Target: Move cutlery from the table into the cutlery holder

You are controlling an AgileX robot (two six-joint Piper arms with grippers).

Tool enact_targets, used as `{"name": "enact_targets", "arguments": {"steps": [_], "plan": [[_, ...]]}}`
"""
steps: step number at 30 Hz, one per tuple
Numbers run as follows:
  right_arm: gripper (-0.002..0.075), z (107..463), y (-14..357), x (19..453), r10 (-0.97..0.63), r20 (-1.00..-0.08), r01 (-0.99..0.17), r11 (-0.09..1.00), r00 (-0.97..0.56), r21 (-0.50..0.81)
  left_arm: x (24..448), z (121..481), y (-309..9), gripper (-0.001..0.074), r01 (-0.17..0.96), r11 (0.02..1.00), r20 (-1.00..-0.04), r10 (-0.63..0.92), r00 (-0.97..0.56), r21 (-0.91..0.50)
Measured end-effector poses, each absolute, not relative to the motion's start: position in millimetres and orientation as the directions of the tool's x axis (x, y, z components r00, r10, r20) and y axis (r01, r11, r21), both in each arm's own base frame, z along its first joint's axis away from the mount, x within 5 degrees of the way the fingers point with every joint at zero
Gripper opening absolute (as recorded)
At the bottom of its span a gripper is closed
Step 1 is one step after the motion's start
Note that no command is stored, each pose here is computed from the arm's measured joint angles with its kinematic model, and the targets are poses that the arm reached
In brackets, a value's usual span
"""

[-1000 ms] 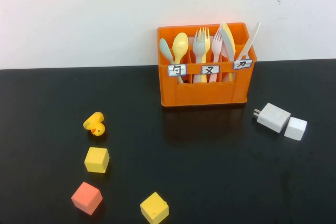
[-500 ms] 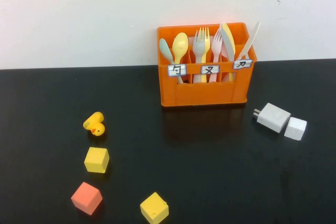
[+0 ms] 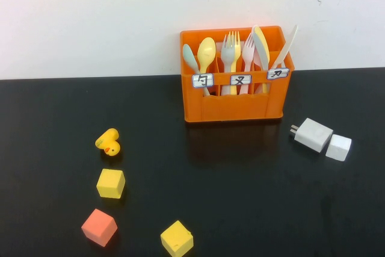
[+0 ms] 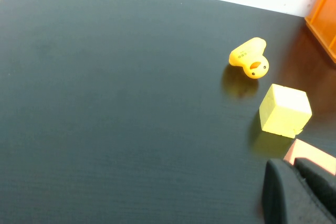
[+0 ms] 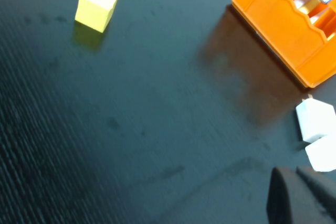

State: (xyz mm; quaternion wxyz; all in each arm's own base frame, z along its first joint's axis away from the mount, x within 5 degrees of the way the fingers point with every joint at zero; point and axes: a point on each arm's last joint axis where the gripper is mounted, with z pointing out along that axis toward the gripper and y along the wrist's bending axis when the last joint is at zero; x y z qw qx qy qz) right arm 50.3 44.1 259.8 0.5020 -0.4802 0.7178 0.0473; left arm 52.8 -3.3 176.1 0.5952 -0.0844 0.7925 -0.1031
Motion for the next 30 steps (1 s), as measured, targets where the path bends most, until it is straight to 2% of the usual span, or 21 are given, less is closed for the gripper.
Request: {"name": "enact_targets", "arguments": {"steps": [6,9,16,23,26,30], "plan": [[-0.0002,261.1,42.1,47.0,-0.633,-0.774,-0.725,0.541,-0.017,-0.426,52.8,176.1,-3.3,-0.0001,-0.011,0.964,-0.926,-0.256,-0.277,-0.264],[-0.0002,264.4,37.5,43.1,-0.625,-0.781,-0.684,0.565,0.011,-0.462,52.8,176.1,-3.3,-0.0001,-0.011,0.964,-0.926,-0.256,-0.277,-0.264],[-0.0002,256.5,24.6,37.4,-0.557,-0.829,-0.481,0.740,-0.044,-0.471,52.8,176.1,-3.3,-0.0001,-0.011,0.964,-0.926,-0.256,-0.277,-0.264],[-0.0002,224.0,20.9,43.0,-0.356,-0.921,-0.284,0.910,-0.159,-0.303,52.8,176.1,-3.3,-0.0001,-0.011,0.964,-0.926,-0.256,-0.277,-0.264],[-0.0002,219.2,19.0,44.8,-0.313,-0.931,-0.226,0.936,-0.189,-0.269,52.8,176.1,-3.3,-0.0001,-0.011,0.964,-0.926,-0.256,-0.277,-0.264],[-0.0002,219.9,16.2,46.0,-0.324,-0.929,-0.181,0.939,-0.180,-0.292,52.8,176.1,-3.3,-0.0001,-0.011,0.964,-0.926,-0.256,-0.277,-0.264]]}}
